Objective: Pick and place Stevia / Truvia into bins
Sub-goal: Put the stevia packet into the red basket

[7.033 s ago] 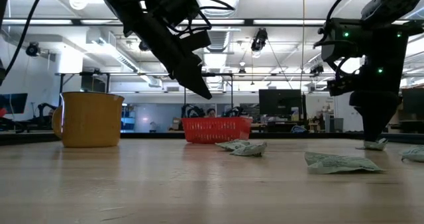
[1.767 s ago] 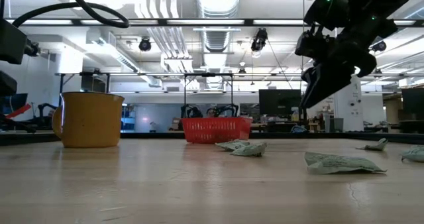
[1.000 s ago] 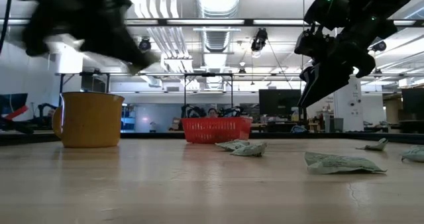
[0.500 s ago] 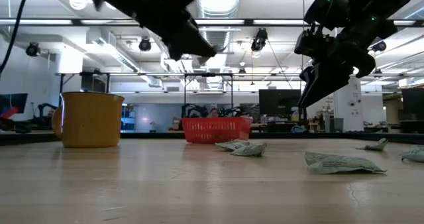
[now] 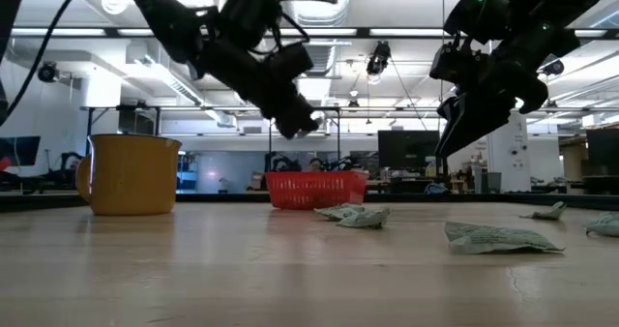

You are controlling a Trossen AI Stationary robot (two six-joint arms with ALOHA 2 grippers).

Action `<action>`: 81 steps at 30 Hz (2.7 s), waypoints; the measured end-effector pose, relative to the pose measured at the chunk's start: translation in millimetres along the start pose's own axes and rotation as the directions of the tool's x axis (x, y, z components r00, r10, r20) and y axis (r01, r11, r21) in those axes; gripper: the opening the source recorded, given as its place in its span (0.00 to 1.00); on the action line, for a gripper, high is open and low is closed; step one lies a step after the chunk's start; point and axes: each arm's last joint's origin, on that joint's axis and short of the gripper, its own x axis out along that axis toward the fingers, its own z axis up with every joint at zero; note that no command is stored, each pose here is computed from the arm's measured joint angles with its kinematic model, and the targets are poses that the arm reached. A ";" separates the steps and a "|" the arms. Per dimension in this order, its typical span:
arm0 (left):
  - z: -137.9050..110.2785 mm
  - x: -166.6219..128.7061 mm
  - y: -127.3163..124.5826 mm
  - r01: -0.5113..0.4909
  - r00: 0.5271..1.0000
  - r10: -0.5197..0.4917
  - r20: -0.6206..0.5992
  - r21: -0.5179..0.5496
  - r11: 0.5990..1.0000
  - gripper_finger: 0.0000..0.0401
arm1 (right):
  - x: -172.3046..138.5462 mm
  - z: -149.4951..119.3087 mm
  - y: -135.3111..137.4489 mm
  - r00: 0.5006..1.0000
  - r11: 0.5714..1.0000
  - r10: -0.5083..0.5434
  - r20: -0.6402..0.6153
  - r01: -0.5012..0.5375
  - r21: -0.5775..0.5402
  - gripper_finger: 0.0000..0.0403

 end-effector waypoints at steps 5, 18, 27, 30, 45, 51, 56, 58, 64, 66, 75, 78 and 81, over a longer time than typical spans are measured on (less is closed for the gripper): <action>-13.2 12.5 -4.0 -0.001 0.999 0.002 -0.045 0.015 1.000 0.00 | 0.6 -1.6 -0.1 1.000 1.000 0.000 -0.005 0.000 0.000 0.22; -12.1 15.0 -7.1 0.062 0.998 -0.063 -0.017 -0.065 0.996 0.25 | 1.2 -3.4 0.0 1.000 1.000 0.000 -0.010 0.000 -0.006 0.21; -11.7 6.4 -15.3 0.100 0.993 -0.107 -0.058 -0.118 0.988 0.44 | 1.1 -18.0 0.5 0.989 0.997 0.007 -0.145 0.004 0.076 0.23; -10.5 -0.8 -20.2 0.126 0.987 -0.136 -0.083 -0.113 0.986 0.44 | -0.8 -27.4 0.9 0.970 0.990 0.010 -0.242 0.024 0.136 0.23; 2.4 -21.1 -29.2 0.177 0.981 -0.184 -0.055 -0.104 0.979 0.44 | -1.9 -37.0 2.3 0.947 0.814 0.002 -0.320 0.185 0.551 0.19; 3.2 -22.7 -28.9 0.179 0.981 -0.186 -0.055 -0.102 0.978 0.44 | 0.9 -49.0 11.8 0.934 0.785 -0.001 -0.357 0.221 0.579 0.19; 2.8 -23.0 -29.0 0.181 0.980 -0.188 -0.060 -0.099 0.978 0.44 | 1.2 -51.3 22.4 0.933 0.806 0.019 -0.360 0.199 0.557 0.19; 2.6 -23.1 -29.1 0.182 0.980 -0.189 -0.062 -0.098 0.978 0.44 | 1.0 -51.4 25.9 0.933 0.827 0.024 -0.360 0.183 0.532 0.19; 2.6 -23.1 -29.0 0.182 0.980 -0.188 -0.063 -0.098 0.978 0.44 | 2.0 -45.3 31.3 0.954 0.895 -0.001 -0.301 0.135 0.426 0.19; 2.6 -23.1 -29.0 0.182 0.980 -0.189 -0.063 -0.098 0.978 0.44 | 3.1 -41.1 32.2 0.966 0.915 0.006 -0.258 0.098 0.391 0.19; 2.5 -23.1 -29.1 0.182 0.980 -0.189 -0.063 -0.097 0.978 0.44 | 2.1 -46.3 33.9 0.948 0.810 0.041 -0.316 0.154 0.566 0.19; 2.1 -23.2 -29.3 0.183 0.980 -0.190 -0.067 -0.095 0.978 0.44 | 4.6 -47.6 34.7 0.944 0.803 0.023 -0.330 0.180 0.568 0.20; 2.1 -23.3 -29.4 0.184 0.979 -0.191 -0.067 -0.095 0.978 0.44 | 8.4 -49.6 35.5 0.935 0.805 0.018 -0.355 0.197 0.559 0.20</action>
